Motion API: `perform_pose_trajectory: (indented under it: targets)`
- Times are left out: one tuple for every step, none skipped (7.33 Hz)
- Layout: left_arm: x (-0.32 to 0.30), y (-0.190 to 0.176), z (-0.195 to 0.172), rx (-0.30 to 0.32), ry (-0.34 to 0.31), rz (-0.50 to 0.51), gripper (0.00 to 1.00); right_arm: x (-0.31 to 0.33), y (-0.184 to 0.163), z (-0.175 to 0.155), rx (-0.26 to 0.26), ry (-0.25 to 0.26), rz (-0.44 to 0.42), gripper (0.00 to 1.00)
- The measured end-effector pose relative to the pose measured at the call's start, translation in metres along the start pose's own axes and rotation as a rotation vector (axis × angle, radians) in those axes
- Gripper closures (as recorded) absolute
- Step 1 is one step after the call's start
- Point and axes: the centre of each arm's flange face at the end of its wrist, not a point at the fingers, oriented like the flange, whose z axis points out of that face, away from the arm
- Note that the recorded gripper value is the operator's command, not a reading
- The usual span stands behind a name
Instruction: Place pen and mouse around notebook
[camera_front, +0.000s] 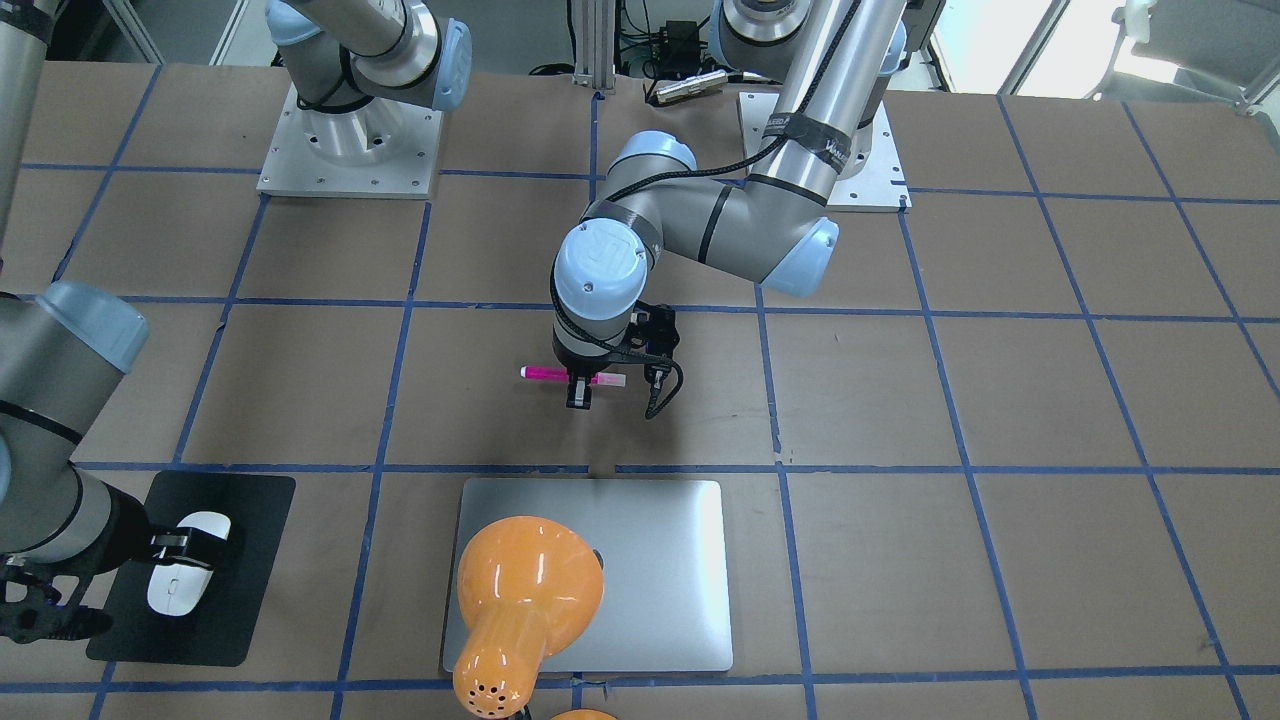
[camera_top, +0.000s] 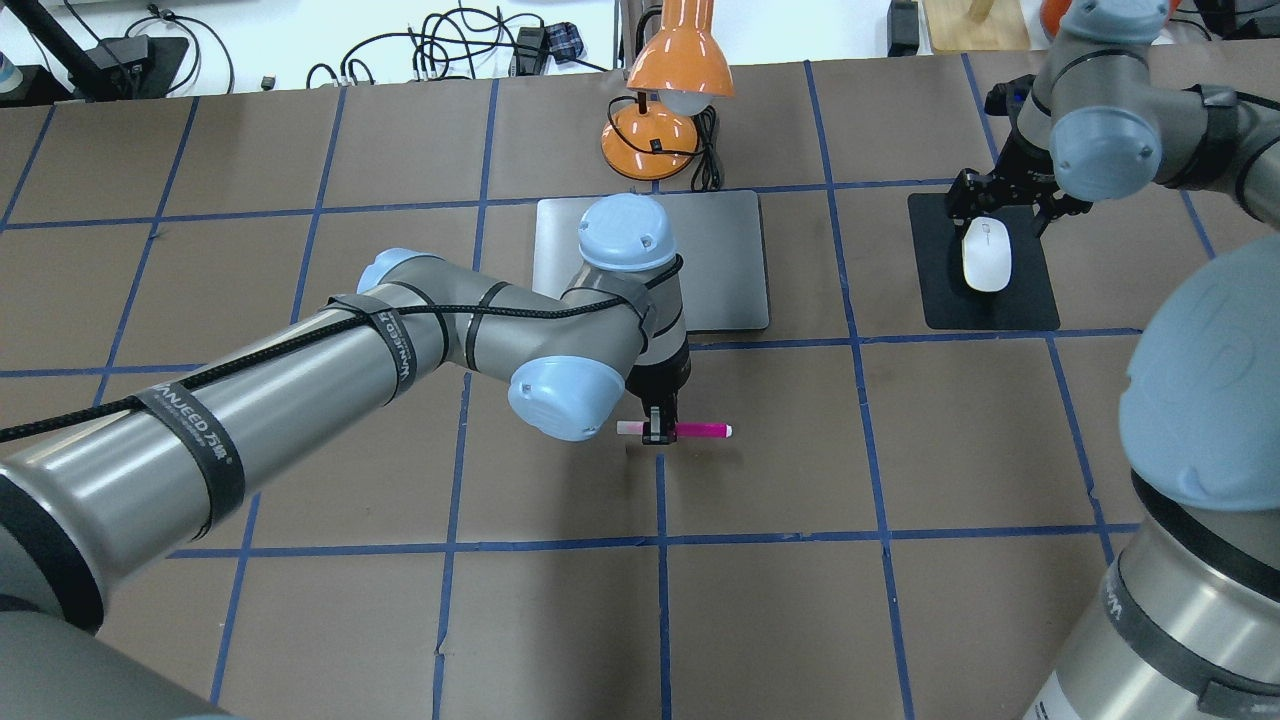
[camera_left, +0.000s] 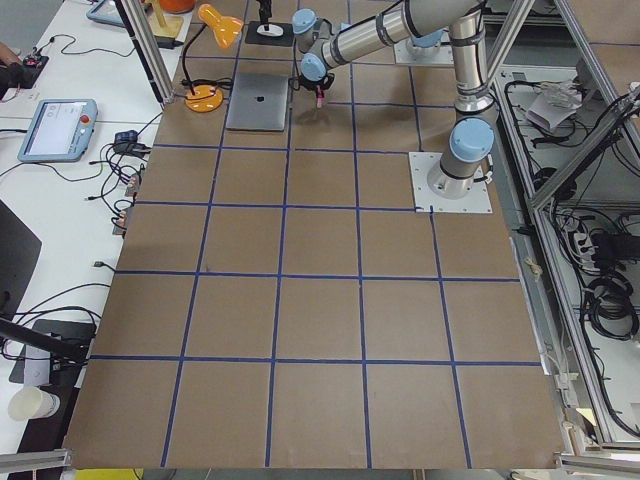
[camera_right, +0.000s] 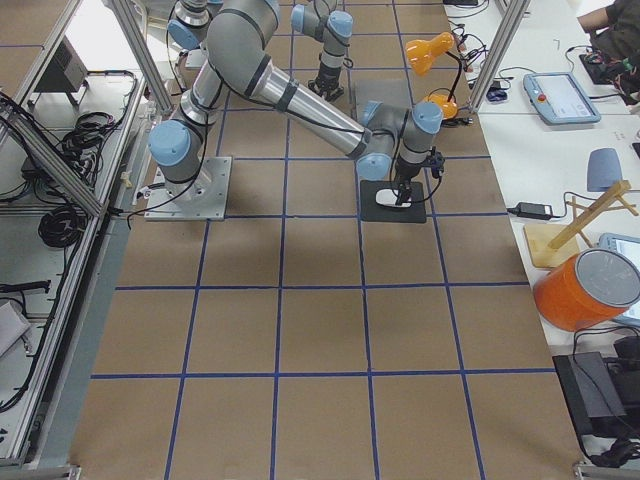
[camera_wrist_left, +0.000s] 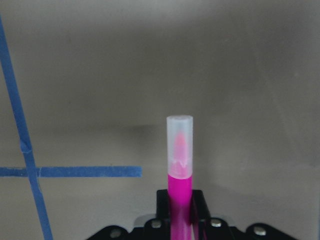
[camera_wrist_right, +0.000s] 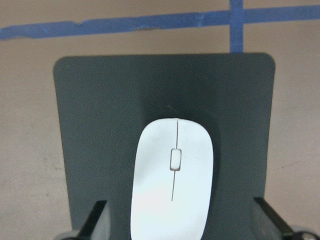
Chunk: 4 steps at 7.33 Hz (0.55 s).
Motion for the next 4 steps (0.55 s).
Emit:
perform_pose_trajectory:
  targets:
    - [-0.008,-0.003,0.008,-0.002,0.015,0.008,0.64,-0.004,0.004,-0.026,0.008,0.001,-0.003,0.00]
    - [-0.013,-0.006,0.010,-0.007,0.025,0.012,0.01,-0.012,0.010,-0.057,0.008,0.001,-0.013,0.00]
    - [-0.014,-0.008,0.009,-0.008,0.032,0.013,0.00,-0.027,0.023,-0.095,0.010,0.002,-0.022,0.00]
    - [-0.015,-0.009,0.007,-0.006,0.037,0.012,0.00,-0.044,0.041,-0.134,0.019,0.004,-0.023,0.00]
